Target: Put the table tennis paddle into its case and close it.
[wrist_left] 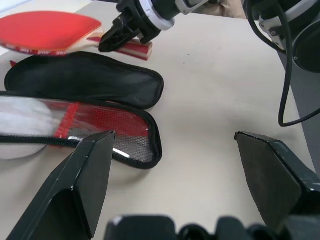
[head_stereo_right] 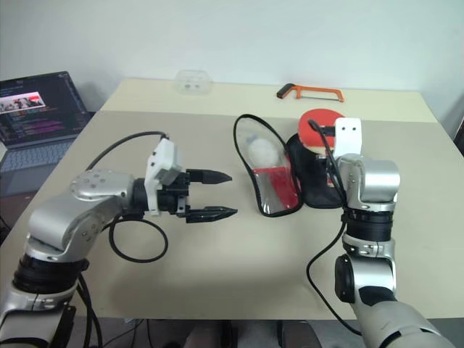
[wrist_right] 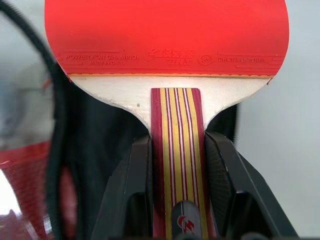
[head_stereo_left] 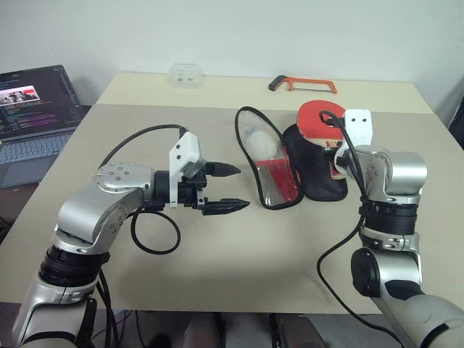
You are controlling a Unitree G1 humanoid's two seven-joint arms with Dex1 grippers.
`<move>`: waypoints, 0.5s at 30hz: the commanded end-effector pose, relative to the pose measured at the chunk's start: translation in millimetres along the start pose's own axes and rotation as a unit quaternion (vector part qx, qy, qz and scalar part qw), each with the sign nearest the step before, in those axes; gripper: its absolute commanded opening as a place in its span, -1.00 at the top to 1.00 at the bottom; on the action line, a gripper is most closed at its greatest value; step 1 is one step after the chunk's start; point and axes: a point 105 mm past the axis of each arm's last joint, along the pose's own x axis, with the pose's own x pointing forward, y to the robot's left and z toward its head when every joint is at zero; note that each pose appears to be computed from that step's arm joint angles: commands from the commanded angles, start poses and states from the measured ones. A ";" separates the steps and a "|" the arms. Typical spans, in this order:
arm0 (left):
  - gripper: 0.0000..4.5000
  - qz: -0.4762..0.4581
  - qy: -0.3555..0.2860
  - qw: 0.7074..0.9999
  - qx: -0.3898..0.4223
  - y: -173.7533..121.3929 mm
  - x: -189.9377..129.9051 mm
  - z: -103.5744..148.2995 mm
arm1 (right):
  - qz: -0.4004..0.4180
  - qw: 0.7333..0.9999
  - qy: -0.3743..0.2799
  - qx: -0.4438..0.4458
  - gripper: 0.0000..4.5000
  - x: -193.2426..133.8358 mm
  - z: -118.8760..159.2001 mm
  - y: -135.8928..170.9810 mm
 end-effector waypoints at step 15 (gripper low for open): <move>-0.86 0.014 0.002 1.000 0.019 -2.9 -8.4 8.3 | 0.004 1.000 0.013 -0.015 0.52 9.0 -13.3 -0.7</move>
